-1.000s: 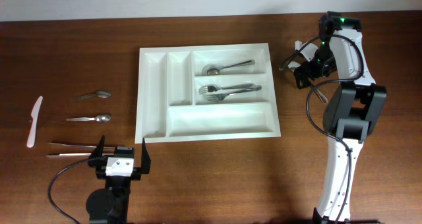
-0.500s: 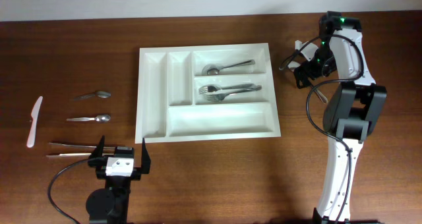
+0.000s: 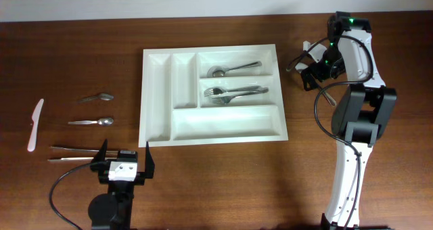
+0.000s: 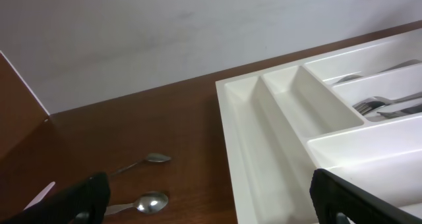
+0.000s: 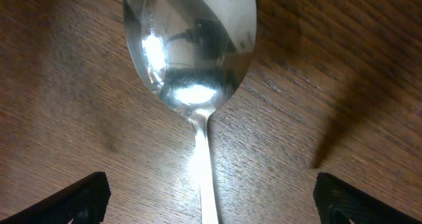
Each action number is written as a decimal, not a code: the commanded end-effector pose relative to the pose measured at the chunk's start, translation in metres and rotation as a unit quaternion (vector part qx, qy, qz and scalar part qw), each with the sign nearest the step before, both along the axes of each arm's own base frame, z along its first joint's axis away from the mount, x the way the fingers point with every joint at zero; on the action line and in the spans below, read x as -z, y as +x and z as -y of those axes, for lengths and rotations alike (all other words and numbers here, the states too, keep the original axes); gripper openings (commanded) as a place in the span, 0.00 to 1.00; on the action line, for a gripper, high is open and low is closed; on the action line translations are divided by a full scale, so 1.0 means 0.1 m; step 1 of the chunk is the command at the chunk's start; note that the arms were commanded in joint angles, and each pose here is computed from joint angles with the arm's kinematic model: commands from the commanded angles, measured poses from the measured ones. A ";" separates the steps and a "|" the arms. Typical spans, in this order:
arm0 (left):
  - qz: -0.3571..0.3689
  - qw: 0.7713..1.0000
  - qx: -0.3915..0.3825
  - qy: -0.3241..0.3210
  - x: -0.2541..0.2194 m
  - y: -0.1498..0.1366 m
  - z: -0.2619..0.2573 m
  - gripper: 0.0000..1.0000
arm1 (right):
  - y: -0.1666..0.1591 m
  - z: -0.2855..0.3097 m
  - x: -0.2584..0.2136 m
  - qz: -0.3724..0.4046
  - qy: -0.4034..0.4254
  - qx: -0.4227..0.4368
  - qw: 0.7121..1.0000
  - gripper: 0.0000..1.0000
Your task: Pack container
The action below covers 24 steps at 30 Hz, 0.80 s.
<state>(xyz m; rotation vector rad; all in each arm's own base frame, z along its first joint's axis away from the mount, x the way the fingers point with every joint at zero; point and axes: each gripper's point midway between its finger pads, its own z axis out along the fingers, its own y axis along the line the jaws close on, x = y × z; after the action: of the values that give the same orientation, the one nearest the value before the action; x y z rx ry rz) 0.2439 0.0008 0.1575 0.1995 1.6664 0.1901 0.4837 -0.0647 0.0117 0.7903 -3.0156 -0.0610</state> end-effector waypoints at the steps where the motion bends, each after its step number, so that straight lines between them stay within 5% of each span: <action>1: 0.000 1.000 -0.003 0.006 0.01 0.00 -0.01 0.99 | -0.02 -0.03 0.04 -0.005 0.010 0.006 1.000 1.00; 24: 0.000 1.000 -0.003 0.006 0.01 0.00 -0.01 0.99 | -0.25 -0.05 0.32 -0.049 0.013 0.006 0.999 1.00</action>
<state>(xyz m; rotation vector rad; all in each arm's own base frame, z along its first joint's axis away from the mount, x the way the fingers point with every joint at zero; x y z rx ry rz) 0.2439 0.0008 0.1575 0.1995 1.6664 0.1901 0.4758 -0.0644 0.0015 0.7840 -2.9971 -0.0655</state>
